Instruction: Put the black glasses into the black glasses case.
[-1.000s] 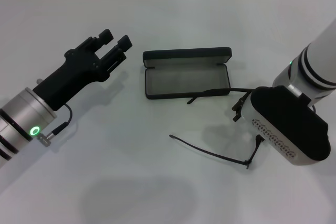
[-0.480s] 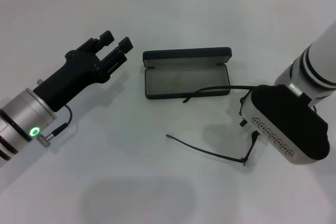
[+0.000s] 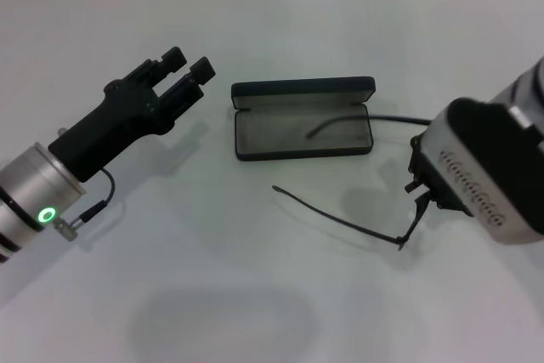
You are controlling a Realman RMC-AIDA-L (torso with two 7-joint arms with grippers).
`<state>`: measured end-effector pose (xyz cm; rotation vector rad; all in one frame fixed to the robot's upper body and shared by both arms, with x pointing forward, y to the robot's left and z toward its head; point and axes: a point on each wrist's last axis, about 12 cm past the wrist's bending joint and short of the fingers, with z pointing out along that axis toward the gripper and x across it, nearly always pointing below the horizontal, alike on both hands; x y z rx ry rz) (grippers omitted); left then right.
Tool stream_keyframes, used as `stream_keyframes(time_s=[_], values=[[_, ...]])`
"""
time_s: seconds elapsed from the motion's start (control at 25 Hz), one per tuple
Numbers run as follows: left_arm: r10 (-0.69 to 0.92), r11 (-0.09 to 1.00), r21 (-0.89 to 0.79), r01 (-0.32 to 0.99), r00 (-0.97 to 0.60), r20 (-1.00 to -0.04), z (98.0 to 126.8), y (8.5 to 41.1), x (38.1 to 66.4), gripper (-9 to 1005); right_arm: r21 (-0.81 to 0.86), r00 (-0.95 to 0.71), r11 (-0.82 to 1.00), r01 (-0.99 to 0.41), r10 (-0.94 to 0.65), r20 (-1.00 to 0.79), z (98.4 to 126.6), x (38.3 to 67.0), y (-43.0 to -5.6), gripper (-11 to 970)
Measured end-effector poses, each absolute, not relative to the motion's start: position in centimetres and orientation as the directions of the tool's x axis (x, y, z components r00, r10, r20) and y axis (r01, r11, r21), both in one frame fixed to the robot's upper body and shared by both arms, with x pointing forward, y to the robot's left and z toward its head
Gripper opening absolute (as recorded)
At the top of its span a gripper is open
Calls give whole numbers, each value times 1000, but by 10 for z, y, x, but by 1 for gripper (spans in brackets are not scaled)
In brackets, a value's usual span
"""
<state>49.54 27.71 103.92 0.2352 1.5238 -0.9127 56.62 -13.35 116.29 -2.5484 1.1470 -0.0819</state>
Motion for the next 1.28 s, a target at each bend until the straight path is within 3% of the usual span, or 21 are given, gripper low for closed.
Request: stream_keyframes(time_s=[0.4,0.64,0.96,1.28], values=[[-408,511,-353,784,-141,-902,1064,281,485,601,-581,661,-392,-713,-652,-372,1171,541,-182,101],[-413,360,-323,875,-161,-896,1085,282,483,596,-699,627,-117,-705,-562,-539,1147,539,-196,101],[-377,212,-330,920,-235,-896,1103,268,501,594,-691,599,186,-699,-375,-707,1111,544,-206,101],[-272,20,-328,944,-311,-911,1120,236,520,594,-663,586,251,-705,-321,-744,1102,556,-199,101]])
